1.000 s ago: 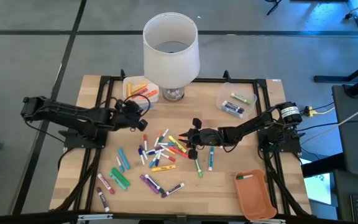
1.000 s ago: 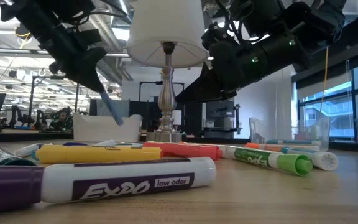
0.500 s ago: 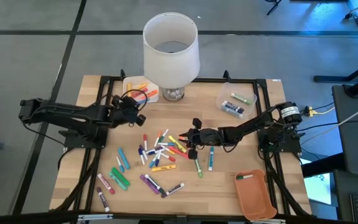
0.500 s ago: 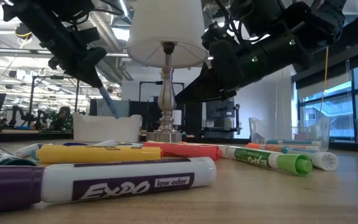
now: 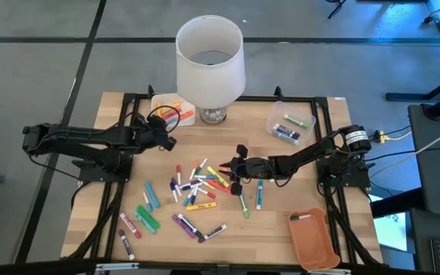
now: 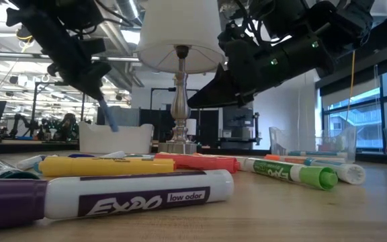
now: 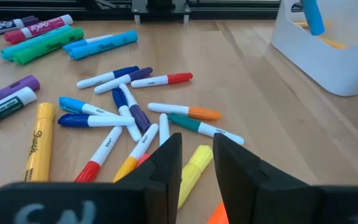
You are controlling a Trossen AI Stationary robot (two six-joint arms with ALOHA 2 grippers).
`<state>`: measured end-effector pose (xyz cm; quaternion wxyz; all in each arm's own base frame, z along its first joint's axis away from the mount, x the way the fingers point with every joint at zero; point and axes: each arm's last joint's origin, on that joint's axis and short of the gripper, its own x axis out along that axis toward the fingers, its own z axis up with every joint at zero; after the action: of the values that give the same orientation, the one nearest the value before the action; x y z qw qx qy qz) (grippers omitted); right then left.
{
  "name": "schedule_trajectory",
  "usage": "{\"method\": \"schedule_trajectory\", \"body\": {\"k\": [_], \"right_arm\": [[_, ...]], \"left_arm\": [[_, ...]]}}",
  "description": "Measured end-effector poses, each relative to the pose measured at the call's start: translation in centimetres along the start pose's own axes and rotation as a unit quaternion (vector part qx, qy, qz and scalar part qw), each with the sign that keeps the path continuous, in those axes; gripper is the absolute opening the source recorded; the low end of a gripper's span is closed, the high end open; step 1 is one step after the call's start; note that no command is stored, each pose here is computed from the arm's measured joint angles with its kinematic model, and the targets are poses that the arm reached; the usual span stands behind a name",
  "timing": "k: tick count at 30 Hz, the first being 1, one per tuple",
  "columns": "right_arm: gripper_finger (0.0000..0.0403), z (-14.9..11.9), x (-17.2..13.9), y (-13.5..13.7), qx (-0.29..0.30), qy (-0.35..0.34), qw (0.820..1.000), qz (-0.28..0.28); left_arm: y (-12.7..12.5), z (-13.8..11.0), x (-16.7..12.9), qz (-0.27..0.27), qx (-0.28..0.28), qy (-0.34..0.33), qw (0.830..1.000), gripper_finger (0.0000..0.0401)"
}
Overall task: Pick & Place Markers
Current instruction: Put the dark blue highlighter into the white bin
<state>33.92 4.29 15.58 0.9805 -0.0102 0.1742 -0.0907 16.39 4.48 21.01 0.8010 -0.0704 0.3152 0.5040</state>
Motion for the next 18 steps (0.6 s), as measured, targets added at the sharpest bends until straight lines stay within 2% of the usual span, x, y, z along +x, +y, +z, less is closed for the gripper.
{"method": "schedule_trajectory", "body": {"k": [8, 15, 18], "right_arm": [[0.0092, 0.0, 0.0, 0.0, 0.000, -0.001, 1.000, -0.003], [0.0092, 0.0, 0.0, 0.0, 0.000, -0.001, 1.000, -0.003], [0.0092, 0.0, 0.0, 0.0, 0.000, 0.000, 1.000, -0.003]], "left_arm": [[0.5, 0.1, 0.4, 0.019, 0.005, 0.008, 1.000, 0.0063], [1.4, 0.5, 1.1, 0.062, -0.002, 0.002, 0.998, 0.0067], [1.7, 0.6, 1.5, 0.044, 0.005, 0.023, 0.999, 0.0074]]}}
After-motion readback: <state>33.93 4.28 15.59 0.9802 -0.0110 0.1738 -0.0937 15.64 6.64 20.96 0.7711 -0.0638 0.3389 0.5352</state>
